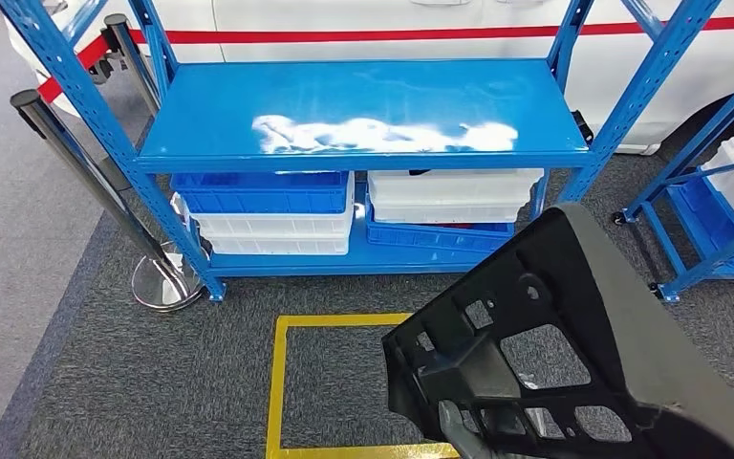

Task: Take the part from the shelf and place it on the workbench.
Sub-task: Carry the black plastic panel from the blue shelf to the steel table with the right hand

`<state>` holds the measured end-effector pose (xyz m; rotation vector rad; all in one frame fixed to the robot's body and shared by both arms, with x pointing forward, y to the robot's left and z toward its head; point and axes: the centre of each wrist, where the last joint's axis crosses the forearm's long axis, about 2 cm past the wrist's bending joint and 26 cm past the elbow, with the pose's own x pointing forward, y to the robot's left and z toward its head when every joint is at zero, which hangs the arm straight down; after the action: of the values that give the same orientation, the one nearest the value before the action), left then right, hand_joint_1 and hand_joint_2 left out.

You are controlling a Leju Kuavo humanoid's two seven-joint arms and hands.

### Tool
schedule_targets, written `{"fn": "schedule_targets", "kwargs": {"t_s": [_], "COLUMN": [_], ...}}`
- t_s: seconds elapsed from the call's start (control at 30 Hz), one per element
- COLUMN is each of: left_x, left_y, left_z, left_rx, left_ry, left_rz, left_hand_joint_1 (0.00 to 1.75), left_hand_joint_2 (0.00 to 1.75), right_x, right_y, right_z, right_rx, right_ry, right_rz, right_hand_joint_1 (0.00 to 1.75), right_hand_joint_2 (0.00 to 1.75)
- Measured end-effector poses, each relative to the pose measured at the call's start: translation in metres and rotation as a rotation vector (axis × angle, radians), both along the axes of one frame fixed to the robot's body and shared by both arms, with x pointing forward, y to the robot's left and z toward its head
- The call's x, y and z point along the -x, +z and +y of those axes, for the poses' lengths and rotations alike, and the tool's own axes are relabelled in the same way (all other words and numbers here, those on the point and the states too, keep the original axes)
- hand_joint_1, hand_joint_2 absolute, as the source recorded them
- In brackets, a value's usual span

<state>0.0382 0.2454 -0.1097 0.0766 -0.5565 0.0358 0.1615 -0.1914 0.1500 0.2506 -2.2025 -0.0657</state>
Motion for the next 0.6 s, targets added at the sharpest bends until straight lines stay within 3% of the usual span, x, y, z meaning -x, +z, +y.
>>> {"fn": "schedule_targets", "kwargs": {"t_s": [0.6], "left_x": [0.0026], "left_y": [-0.0004], "left_z": [0.0013], "left_rx": [-0.002], "left_ry": [-0.006], "left_rz": [0.009], "left_hand_joint_1": [0.0], "left_hand_joint_2": [0.0], "right_x": [0.0015], "right_y": [-0.0003], "right_z": [-0.0009], "right_rx": [0.0], "right_ry": [-0.016], "right_rz": [-0.001], "right_hand_joint_1": [1.75], "right_hand_joint_2": [1.75]}}
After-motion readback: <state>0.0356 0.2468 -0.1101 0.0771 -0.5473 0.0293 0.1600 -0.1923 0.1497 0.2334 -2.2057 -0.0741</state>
